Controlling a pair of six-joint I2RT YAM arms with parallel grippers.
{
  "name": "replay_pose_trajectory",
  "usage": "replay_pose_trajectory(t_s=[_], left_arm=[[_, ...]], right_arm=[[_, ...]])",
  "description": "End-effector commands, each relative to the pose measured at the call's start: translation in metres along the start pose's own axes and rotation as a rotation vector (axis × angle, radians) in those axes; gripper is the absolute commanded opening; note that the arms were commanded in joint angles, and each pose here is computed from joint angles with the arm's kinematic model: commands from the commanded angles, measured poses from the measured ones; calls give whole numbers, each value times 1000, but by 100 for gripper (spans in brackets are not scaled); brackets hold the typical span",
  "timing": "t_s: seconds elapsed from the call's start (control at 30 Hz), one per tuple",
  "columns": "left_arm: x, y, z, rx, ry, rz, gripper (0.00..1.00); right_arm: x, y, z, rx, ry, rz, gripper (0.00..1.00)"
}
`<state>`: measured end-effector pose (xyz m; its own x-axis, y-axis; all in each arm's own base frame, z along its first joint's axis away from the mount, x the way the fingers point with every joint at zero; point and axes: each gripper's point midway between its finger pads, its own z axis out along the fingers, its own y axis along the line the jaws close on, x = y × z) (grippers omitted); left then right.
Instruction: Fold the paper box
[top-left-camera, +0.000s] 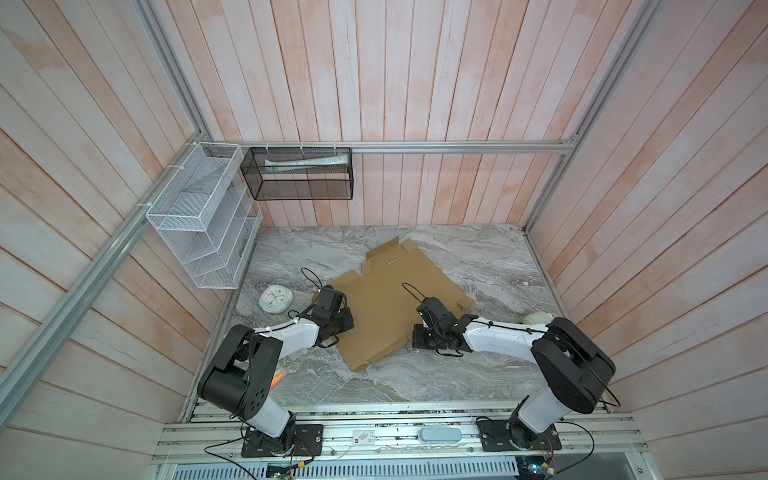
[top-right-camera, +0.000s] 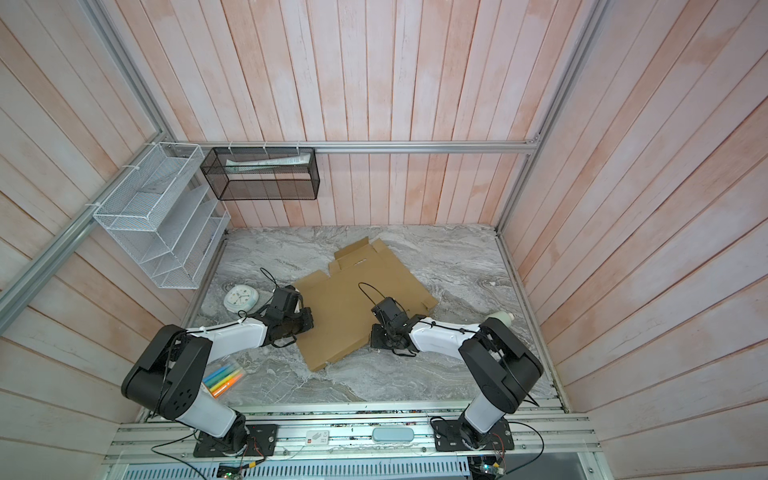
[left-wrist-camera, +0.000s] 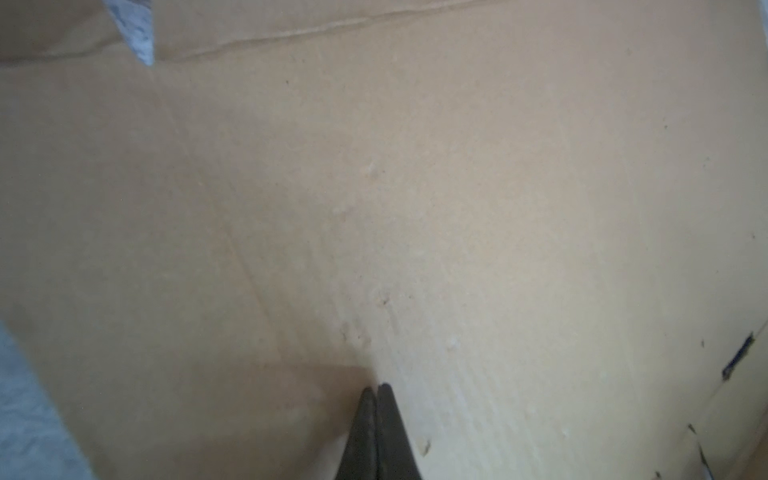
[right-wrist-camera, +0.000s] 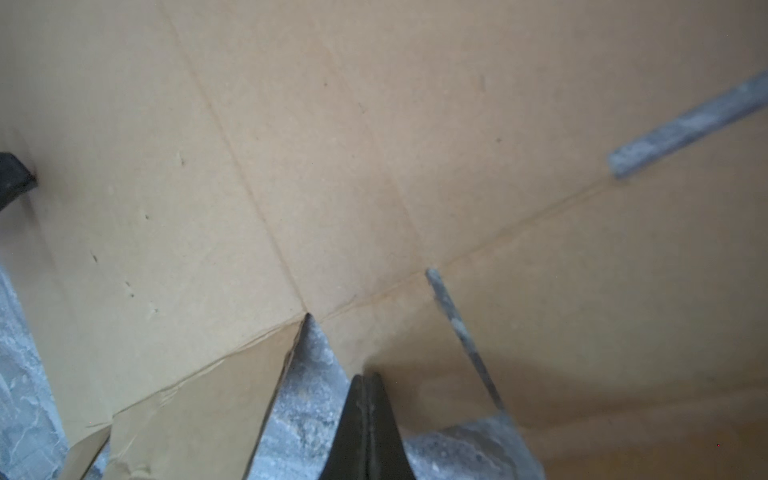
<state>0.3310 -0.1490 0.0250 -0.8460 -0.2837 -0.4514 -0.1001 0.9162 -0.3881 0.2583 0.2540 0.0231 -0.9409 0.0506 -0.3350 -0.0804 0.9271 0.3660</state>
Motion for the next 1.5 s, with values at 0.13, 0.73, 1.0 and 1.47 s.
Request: replay_pose_trajectory(t_s=[0.13, 0.73, 1.0, 1.47], left_arm=[[44, -3, -12, 5, 42, -9, 0], [-14, -26, -61, -5, -115, 66, 0], [-19, -7, -31, -46, -68, 75, 0], [22, 6, -5, -14, 36, 10, 0]], right_arm=[[-20, -24, -11, 36, -54, 16, 0], [-51, 5, -47, -52, -108, -18, 0], [-54, 19, -17, -55, -49, -50, 0], [-78, 0, 22, -43, -6, -35, 0]])
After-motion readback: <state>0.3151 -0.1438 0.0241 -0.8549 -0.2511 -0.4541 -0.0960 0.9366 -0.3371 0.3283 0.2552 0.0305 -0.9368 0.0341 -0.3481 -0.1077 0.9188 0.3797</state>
